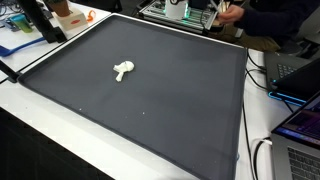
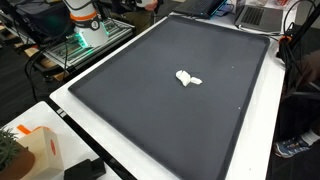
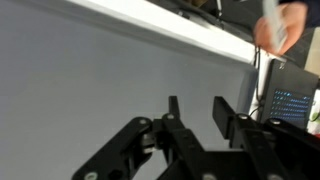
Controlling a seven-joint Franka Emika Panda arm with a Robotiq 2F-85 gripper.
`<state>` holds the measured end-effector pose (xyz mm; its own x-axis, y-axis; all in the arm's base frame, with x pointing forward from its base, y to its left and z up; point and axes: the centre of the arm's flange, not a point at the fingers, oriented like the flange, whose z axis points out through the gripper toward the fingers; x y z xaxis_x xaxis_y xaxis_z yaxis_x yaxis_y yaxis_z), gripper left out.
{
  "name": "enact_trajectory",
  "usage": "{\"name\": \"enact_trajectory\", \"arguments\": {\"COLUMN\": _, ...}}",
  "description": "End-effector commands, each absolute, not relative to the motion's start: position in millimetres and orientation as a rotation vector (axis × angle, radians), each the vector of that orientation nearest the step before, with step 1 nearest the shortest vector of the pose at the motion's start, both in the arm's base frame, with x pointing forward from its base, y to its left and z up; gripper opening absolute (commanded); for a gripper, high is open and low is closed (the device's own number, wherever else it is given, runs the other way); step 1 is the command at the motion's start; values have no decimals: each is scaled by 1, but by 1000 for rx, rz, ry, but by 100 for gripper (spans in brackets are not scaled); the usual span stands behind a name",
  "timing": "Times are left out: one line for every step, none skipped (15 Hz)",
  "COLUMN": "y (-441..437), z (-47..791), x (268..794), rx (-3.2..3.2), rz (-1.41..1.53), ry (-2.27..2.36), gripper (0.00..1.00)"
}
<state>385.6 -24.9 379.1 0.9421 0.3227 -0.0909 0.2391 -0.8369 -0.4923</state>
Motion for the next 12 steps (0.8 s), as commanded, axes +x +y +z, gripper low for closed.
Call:
{"name": "enact_trajectory", "arguments": {"y": -15, "z": 368, "x": 389, "rx": -2736, "rz": -6, "ry": -363, "gripper": 74}}
{"name": "enact_trajectory", "arguments": {"y": -12, "z": 367, "x": 392, "rx": -2774, "rz": -79, "ry": -365, "gripper": 81}}
{"name": "enact_trajectory", "arguments": {"y": -8, "z": 365, "x": 391, "rx": -2816, "rz": -148, "ry": -373, "gripper": 90}}
{"name": "enact_trajectory", "arguments": {"y": -3, "z": 363, "x": 390, "rx": -2859, "rz": -212, "ry": -378, "gripper": 96}}
{"name": "enact_trajectory", "arguments": {"y": 4, "z": 361, "x": 390, "rx": -2889, "rz": -288, "ry": -375, "gripper": 100}}
{"name": "enact_trajectory", "arguments": {"y": 14, "z": 359, "x": 389, "rx": -2924, "rz": -359, "ry": -357, "gripper": 100}}
{"name": "enact_trajectory", "arguments": {"y": 21, "z": 357, "x": 390, "rx": -2958, "rz": -428, "ry": -348, "gripper": 100}}
{"name": "enact_trajectory", "arguments": {"y": 28, "z": 353, "x": 393, "rx": -2990, "rz": -499, "ry": -332, "gripper": 100}}
{"name": "enact_trajectory", "arguments": {"y": 32, "z": 351, "x": 393, "rx": -3023, "rz": -562, "ry": -287, "gripper": 100}}
{"name": "enact_trajectory", "arguments": {"y": 19, "z": 361, "x": 405, "rx": -2955, "rz": -491, "ry": -350, "gripper": 100}}
{"name": "enact_trajectory", "arguments": {"y": 26, "z": 359, "x": 403, "rx": -2974, "rz": -540, "ry": -334, "gripper": 100}}
{"name": "enact_trajectory", "arguments": {"y": 29, "z": 357, "x": 401, "rx": -2982, "rz": -556, "ry": -326, "gripper": 100}}
